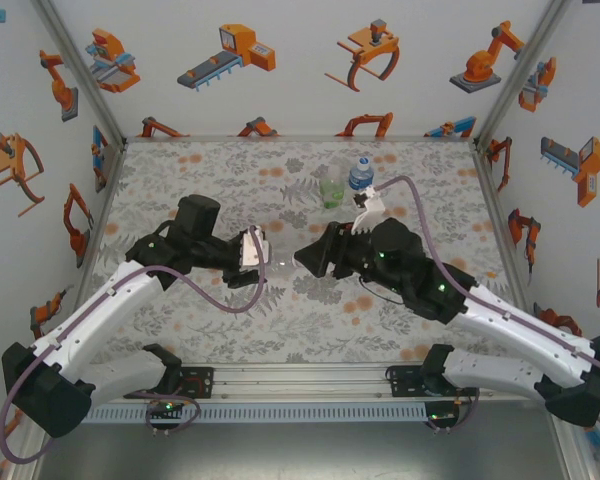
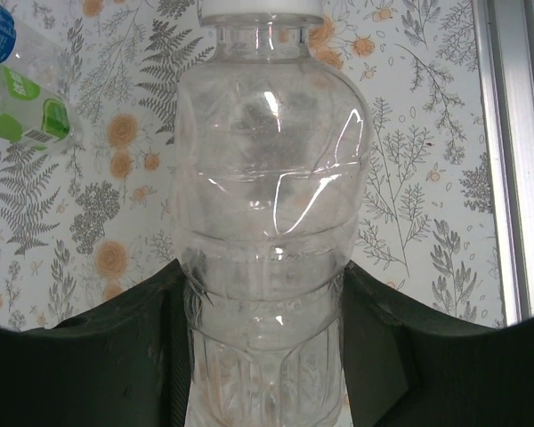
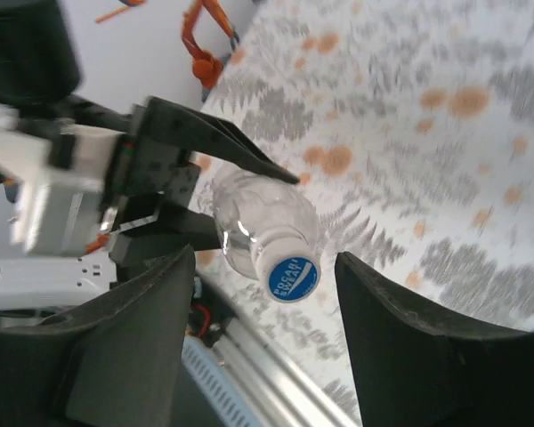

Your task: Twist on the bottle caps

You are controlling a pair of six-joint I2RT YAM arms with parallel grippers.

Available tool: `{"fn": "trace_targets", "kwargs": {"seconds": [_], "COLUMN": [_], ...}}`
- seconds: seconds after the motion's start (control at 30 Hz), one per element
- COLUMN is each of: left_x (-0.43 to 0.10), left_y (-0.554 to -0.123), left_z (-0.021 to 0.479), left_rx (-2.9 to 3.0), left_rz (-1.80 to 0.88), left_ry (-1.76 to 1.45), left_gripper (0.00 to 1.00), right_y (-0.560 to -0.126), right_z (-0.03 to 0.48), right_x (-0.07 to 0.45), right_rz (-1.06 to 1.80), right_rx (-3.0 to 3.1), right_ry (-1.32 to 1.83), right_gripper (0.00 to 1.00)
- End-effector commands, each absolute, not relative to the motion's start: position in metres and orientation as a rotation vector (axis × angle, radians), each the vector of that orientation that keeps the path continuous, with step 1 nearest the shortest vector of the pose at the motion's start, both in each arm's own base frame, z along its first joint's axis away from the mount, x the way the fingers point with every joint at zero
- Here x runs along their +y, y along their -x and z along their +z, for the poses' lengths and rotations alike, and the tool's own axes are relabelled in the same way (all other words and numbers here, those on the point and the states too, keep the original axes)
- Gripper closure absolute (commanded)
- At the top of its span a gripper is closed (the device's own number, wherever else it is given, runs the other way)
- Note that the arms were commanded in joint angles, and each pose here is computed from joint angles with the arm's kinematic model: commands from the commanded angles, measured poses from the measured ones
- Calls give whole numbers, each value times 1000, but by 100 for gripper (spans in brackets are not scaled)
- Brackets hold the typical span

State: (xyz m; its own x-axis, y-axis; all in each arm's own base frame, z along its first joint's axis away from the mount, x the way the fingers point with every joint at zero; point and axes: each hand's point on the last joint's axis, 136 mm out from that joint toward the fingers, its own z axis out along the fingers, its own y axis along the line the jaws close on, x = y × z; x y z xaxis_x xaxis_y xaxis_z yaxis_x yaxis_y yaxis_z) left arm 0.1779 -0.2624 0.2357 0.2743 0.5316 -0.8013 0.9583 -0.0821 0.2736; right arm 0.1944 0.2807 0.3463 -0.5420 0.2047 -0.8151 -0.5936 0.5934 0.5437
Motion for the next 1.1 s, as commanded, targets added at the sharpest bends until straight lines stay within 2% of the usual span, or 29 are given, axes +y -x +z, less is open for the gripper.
{"fn": "trace_targets", "kwargs": {"seconds": [0.0, 0.17, 0.37, 0.5, 0.7, 1.07], "left_x": [-265, -266, -269, -269, -269, -270], "left_y": [-167, -156, -145, -141, -139, -137], "left_z": [241, 247, 249, 246, 245, 247], "left_rx": [1302, 1254, 1229, 1230, 1229, 1220], "left_rz": [-707, -775, -850, -863, -878, -892], "left_ry": [-1759, -1776, -1792, -1806, -1816, -1816], "left_gripper": [100, 100, 100, 100, 100, 100], "right_y": [-176, -139, -106, -101, -110, -104], "right_z": [381, 364, 334, 328, 334, 324], "right_x": [280, 289, 293, 295, 300, 307], "right_rz": [965, 804, 648, 602, 579, 635], "right_rx": [1588, 1373, 1114, 1007, 973, 964], "right_ry": [621, 1101, 1552, 1621, 1542, 1578], "right_gripper": [40, 45, 45, 45, 47, 57]}}
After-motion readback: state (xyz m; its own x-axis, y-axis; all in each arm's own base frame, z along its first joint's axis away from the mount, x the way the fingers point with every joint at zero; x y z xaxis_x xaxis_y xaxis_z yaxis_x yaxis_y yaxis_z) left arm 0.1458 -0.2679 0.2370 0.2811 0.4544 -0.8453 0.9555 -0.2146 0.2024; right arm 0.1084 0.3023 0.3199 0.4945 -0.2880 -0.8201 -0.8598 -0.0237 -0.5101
